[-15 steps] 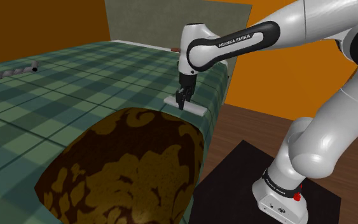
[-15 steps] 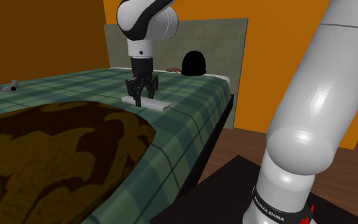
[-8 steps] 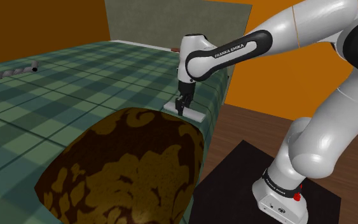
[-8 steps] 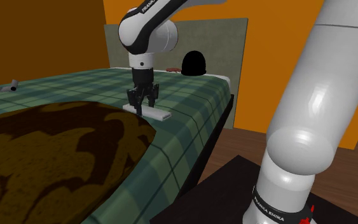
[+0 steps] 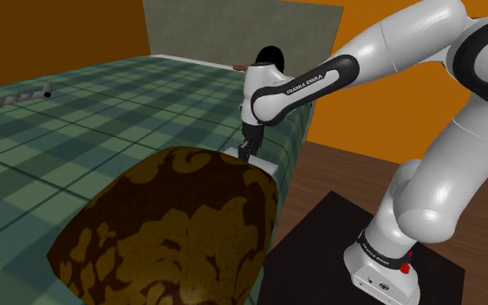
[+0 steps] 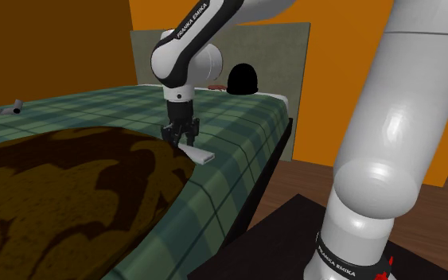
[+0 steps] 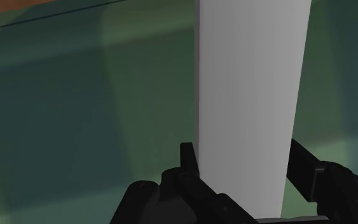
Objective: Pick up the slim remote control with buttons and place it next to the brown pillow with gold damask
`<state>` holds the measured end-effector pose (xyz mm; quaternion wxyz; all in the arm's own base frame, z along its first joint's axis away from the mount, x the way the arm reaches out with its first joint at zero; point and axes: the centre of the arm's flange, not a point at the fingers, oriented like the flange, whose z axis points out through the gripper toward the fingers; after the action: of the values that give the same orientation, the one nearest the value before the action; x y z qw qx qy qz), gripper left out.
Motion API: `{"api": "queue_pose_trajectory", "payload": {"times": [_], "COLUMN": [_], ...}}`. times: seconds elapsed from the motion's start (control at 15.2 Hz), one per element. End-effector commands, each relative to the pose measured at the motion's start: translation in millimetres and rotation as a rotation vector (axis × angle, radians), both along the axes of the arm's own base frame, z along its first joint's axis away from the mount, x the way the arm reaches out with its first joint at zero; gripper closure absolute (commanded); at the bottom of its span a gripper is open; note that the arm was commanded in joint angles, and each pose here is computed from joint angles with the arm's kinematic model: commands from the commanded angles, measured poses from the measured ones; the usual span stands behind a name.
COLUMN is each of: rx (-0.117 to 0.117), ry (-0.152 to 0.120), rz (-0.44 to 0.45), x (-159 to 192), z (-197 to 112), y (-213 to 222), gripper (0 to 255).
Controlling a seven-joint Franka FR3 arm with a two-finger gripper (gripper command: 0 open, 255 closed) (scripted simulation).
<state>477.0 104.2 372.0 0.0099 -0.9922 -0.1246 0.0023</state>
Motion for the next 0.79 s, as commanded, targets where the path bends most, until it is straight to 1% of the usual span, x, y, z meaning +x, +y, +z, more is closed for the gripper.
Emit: {"api": "queue_pose_trajectory", "payload": {"times": [0.0,0.26,0.73], "rx": [0.0,0.0,0.0], "ry": [-0.001,-0.001,-0.001], "rz": [0.0,0.0,0.0], "x": [0.0,0.0,0.0], "z": [-11.2,-33.1,-33.1], "y": [0.2,0.2,0.2], "gripper": [255,255,255]}}
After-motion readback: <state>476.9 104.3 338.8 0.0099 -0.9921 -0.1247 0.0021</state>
